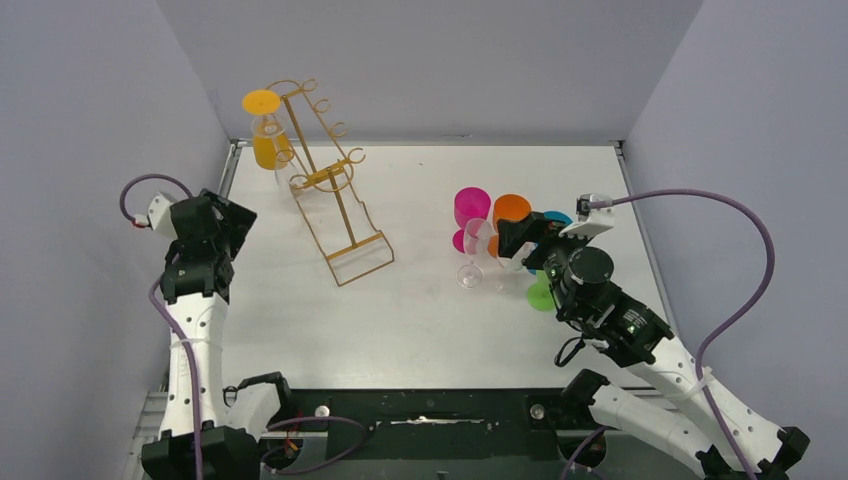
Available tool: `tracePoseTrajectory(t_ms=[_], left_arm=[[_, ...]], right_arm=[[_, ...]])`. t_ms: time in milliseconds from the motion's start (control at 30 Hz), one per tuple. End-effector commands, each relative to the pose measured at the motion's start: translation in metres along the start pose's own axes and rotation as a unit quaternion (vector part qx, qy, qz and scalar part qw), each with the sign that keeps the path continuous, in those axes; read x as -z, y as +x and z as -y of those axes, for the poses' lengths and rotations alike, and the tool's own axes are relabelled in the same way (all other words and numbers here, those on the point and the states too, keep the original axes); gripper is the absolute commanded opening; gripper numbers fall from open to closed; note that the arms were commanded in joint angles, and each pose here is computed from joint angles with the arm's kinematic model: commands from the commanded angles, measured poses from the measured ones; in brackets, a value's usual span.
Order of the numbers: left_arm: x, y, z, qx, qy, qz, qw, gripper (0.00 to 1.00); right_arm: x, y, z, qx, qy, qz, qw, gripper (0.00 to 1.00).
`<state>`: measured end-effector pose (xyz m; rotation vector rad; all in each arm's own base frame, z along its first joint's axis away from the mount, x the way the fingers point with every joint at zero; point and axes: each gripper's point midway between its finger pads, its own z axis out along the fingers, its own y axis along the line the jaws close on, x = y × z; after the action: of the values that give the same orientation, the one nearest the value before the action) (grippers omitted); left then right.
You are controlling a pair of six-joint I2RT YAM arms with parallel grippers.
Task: Take the wine glass off the wine glass rack
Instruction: Pick up the wine glass from the wine rack.
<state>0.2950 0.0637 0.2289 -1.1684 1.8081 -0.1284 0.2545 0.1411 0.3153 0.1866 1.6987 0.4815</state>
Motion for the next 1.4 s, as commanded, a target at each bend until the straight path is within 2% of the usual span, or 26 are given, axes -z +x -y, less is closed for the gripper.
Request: tracePoseTrajectory(t_ms=[0,133,267,400,567,733,900,1033,1133,1367], left_arm=[[-0.007,-0.052,0.022,0.03,0.029,0.051,0.998,0.98],[-0.014,-0.069,0.046,0.065,0.081,0.025,0.994,0.98],[-0.007,-0.088,0.088,0.063,0.2,0.003,0.978,0.95],[0.001,-0.096,0.127,0.085,0.295,-0.035,0.951,0.87],[0.014,-0.092,0.168,0.113,0.417,-0.102,0.896,0.8],[0.011,-0.092,0.17,0.106,0.418,-0.109,0.896,0.8],[0.013,-0.092,0.169,0.098,0.419,-0.104,0.897,0.8],[0.014,-0.09,0.168,0.094,0.418,-0.107,0.897,0.8],[0.015,-0.094,0.171,0.097,0.422,-0.106,0.895,0.8],[0.02,-0.106,0.186,0.099,0.438,-0.102,0.888,0.8]], right_arm=[[0.004,-0.018,0.013,0.009,0.027,0.033,0.999,0.98],[0.01,-0.027,0.026,0.032,0.052,0.044,0.997,0.98],[0.015,-0.034,0.043,0.06,0.087,0.052,0.993,0.98],[0.013,-0.031,0.055,0.09,0.118,0.033,0.988,0.97],[0.009,-0.031,0.063,0.078,0.141,0.01,0.987,0.97],[-0.002,-0.041,0.063,0.056,0.108,-0.028,0.992,0.98],[-0.014,-0.062,0.09,0.021,0.096,-0.06,0.993,0.98],[-0.017,-0.072,0.09,-0.027,0.023,-0.081,0.996,0.98],[-0.018,-0.071,0.087,-0.042,0.009,-0.079,0.996,0.98],[-0.008,-0.069,0.096,-0.029,0.033,-0.056,0.997,0.98]])
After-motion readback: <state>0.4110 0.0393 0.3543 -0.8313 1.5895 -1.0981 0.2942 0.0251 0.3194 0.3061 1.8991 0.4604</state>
